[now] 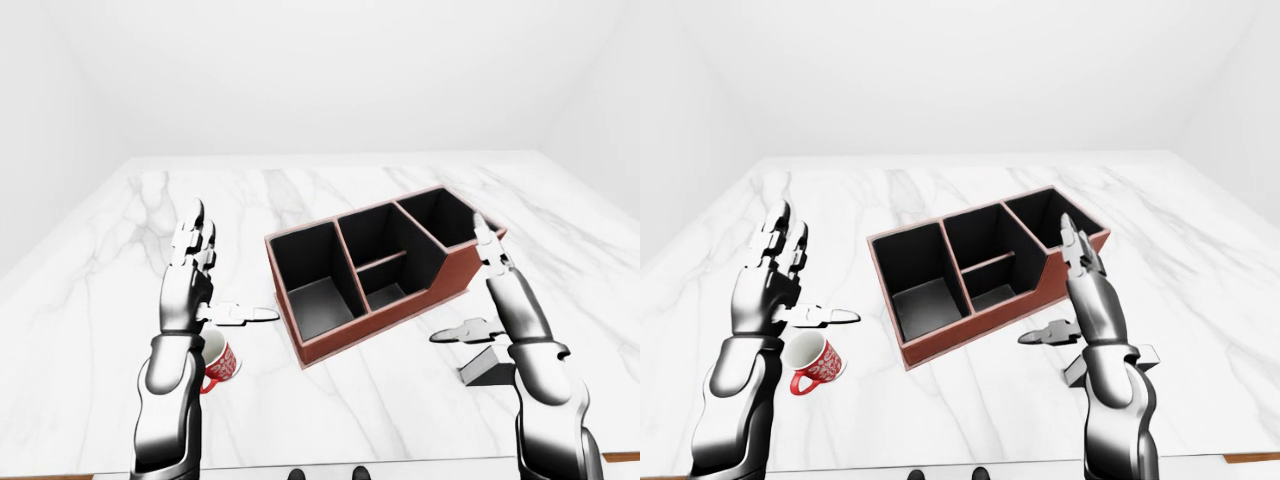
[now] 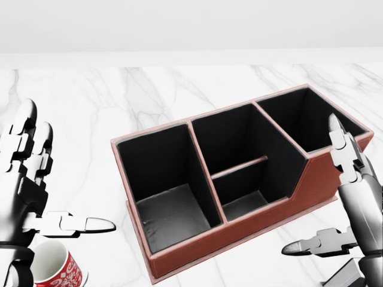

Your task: Pick up the book and place it in the back compartment of the caddy.

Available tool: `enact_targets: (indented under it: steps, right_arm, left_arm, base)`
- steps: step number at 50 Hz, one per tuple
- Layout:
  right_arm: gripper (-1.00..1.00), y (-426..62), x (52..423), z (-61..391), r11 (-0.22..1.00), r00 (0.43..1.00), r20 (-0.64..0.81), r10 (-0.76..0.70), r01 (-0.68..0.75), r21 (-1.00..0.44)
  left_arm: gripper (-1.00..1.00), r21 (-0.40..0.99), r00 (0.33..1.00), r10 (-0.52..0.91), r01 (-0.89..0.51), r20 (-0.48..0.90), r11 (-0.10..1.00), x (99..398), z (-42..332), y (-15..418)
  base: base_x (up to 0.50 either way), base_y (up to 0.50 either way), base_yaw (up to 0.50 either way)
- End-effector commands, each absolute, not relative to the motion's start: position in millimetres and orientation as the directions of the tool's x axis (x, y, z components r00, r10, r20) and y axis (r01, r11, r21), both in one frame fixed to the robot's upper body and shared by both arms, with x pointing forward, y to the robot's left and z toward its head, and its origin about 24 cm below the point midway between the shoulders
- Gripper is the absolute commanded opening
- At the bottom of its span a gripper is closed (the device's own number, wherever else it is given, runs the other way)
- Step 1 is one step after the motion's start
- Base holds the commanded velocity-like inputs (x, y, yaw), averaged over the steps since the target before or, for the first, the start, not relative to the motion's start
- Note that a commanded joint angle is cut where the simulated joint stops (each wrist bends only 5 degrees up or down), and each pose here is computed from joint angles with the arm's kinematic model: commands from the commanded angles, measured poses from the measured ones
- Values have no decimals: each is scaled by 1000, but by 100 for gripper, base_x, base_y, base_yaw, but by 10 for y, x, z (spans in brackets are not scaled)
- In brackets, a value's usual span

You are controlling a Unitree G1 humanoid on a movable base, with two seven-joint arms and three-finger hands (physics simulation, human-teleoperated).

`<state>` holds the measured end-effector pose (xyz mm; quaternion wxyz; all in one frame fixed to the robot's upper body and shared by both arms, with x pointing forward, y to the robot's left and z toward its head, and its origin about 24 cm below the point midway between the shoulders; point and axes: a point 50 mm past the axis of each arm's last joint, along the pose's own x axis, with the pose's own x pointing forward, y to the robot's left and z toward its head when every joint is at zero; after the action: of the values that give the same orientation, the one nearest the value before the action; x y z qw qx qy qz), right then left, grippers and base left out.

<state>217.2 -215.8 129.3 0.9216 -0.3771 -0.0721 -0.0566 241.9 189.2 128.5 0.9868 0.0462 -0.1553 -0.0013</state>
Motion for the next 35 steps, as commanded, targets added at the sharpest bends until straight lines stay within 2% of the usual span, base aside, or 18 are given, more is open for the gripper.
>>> enact_targets:
  steps: [1,35]
  right_arm:
    - [100,-2179,2146,1233,687,991,124,-48,123,-716]
    - [100,-2253,2047,1117,651,997,23,-68,62,-756]
  left_arm:
    - [100,94,954,-20,-9,298,996,2424,1266,1882]
    - [100,96,955,-18,-11,296,995,2425,1263,1889]
  base:
    - [0,0,0]
    - [0,0,0]
